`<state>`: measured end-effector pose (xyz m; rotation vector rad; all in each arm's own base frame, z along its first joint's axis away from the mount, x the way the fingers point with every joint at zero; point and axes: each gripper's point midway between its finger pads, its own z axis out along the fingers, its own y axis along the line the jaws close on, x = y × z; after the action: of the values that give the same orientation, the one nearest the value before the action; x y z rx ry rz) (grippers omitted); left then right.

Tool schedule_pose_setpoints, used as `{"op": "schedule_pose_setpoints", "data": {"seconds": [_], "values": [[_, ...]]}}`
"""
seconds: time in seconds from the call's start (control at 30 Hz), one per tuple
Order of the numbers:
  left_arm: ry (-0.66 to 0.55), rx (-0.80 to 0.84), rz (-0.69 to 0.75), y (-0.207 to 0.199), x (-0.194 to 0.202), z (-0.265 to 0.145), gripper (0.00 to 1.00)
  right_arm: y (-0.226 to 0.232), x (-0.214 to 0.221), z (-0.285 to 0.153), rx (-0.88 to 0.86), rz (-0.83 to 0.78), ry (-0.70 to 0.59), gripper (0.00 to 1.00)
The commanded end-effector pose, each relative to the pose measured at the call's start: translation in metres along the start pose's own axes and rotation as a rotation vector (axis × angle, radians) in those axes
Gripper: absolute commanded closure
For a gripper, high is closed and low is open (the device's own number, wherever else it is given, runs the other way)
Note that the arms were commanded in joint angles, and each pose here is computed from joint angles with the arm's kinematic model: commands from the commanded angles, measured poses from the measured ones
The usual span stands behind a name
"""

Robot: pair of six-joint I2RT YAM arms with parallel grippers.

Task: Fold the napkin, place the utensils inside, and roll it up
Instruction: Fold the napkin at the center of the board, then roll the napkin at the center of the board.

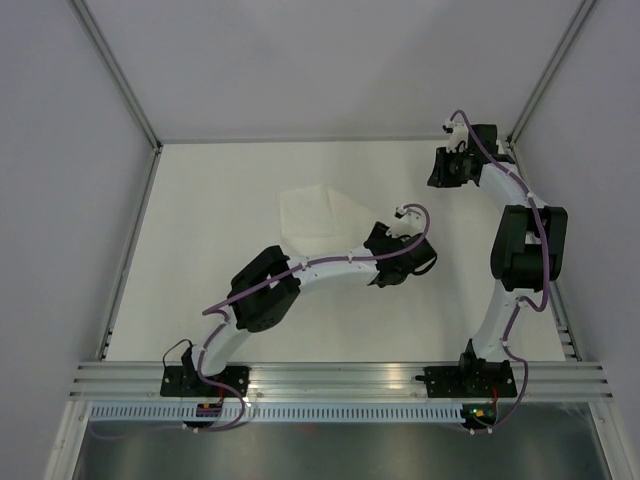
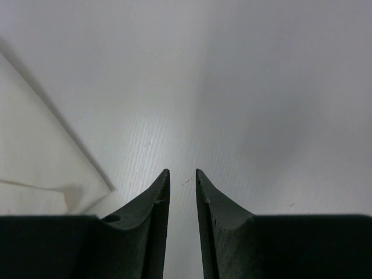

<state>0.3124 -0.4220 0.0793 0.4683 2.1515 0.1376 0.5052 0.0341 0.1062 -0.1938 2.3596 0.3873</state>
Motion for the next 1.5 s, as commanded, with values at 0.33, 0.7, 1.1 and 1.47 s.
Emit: {"op": "schedule_pose_setpoints", "data": {"seconds": [0.33, 0.7, 1.1, 1.47], "values": [[0.006, -0.195, 0.222, 0.016, 0.002, 0.015, 0.39, -0.04, 0.003, -0.011, -0.016, 0.135, 0.003, 0.71], [0.031, -0.171, 0.223, 0.004, 0.007, 0.035, 0.4, -0.06, 0.015, -0.013, -0.017, 0.18, 0.017, 0.71], [0.069, -0.171, 0.222, 0.0, 0.026, 0.05, 0.43, -0.067, 0.019, -0.019, -0.032, 0.206, 0.009, 0.73], [0.115, -0.175, 0.218, 0.007, 0.043, 0.059, 0.47, -0.069, 0.025, -0.017, -0.034, 0.219, 0.016, 0.75]]}}
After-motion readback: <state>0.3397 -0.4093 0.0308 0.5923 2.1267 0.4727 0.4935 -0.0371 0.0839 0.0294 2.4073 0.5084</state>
